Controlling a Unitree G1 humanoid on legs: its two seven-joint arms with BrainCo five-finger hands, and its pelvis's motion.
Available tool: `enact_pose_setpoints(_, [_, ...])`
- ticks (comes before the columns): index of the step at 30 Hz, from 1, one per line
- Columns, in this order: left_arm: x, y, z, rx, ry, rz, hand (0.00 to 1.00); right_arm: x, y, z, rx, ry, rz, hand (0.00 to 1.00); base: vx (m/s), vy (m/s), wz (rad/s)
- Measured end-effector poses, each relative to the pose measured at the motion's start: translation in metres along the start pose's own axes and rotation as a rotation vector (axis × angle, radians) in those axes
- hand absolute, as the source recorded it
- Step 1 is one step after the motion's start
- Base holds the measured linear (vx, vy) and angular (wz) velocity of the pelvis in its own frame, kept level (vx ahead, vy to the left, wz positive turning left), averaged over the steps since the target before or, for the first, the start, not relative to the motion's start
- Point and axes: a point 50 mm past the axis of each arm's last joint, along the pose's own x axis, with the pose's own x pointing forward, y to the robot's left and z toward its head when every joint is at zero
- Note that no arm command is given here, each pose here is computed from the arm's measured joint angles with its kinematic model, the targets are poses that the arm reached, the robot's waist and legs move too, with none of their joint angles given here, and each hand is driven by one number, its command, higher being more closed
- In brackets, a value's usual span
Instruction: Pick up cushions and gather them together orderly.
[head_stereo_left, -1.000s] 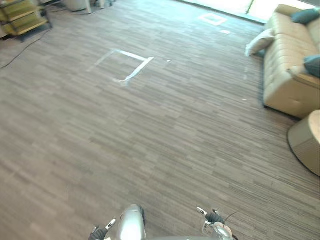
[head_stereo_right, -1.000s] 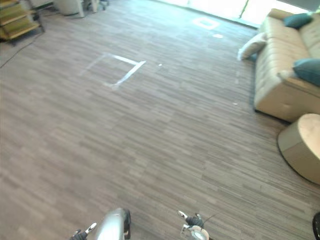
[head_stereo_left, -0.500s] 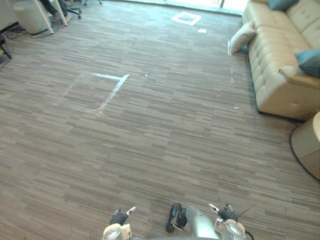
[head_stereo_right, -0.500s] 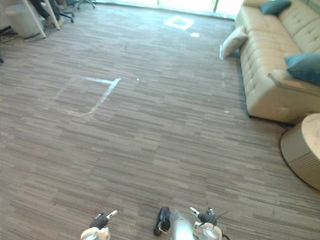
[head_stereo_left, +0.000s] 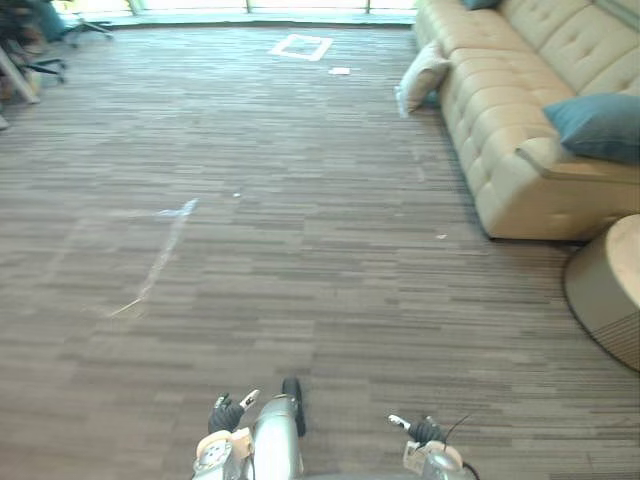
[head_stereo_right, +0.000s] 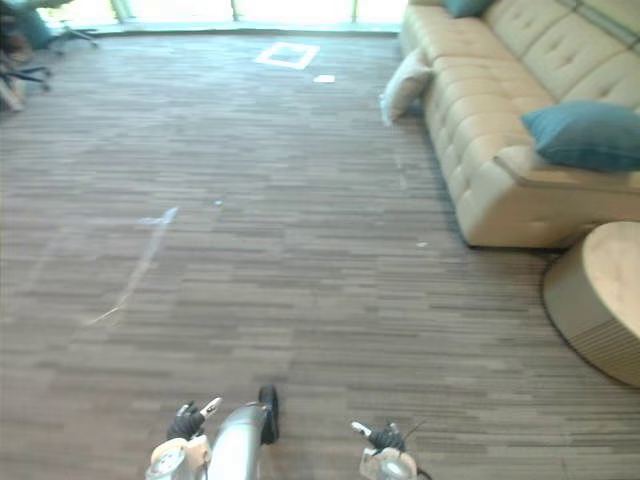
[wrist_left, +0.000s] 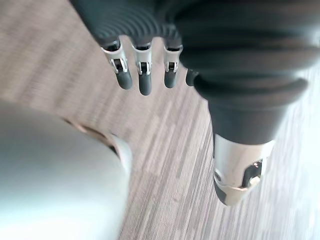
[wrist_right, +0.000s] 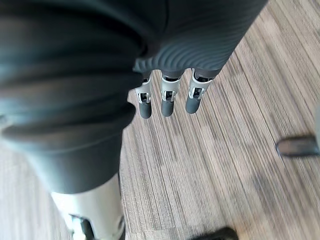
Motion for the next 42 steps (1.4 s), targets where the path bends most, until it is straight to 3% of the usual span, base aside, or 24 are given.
enact_pose_setpoints(12, [-0.006,0.002,-0.032,0.094,0.148,-0.006,0.0,0.003,-0.025,0.02,-0.005,-0.094,-0.048,0.0,0.7,0.002,0.15])
enact_pose_setpoints(17, [-0.014,-0.019,-0.046,-0.01,0.19,-0.024,0.0,0.006,-0.041,0.033,-0.046,-0.129,-0.078,0.0,0.84,-0.207,-0.01])
enact_pose_setpoints(21, [-0.008,-0.006,-0.028,-0.017,0.11,0.003,0.0,0.005,-0.025,0.022,-0.029,-0.076,-0.049,0.0,0.72,-0.131,-0.17])
enact_pose_setpoints(30, [-0.003,-0.007,-0.004,-0.05,0.005,-0.008,0.0,0.003,0.002,0.011,-0.054,-0.022,0.008,0.0,0.63,0.161,-0.36])
enact_pose_setpoints(36, [0.003,-0.003,-0.002,0.054,0.042,-0.016,0.0,0.004,-0.008,0.007,-0.028,-0.017,-0.023,0.0,0.72,0.288,0.39])
enact_pose_setpoints(42, [-0.002,-0.002,-0.017,0.067,0.087,-0.01,0.0,0.002,-0.019,0.02,0.002,-0.102,-0.054,0.0,0.54,0.046,0.29])
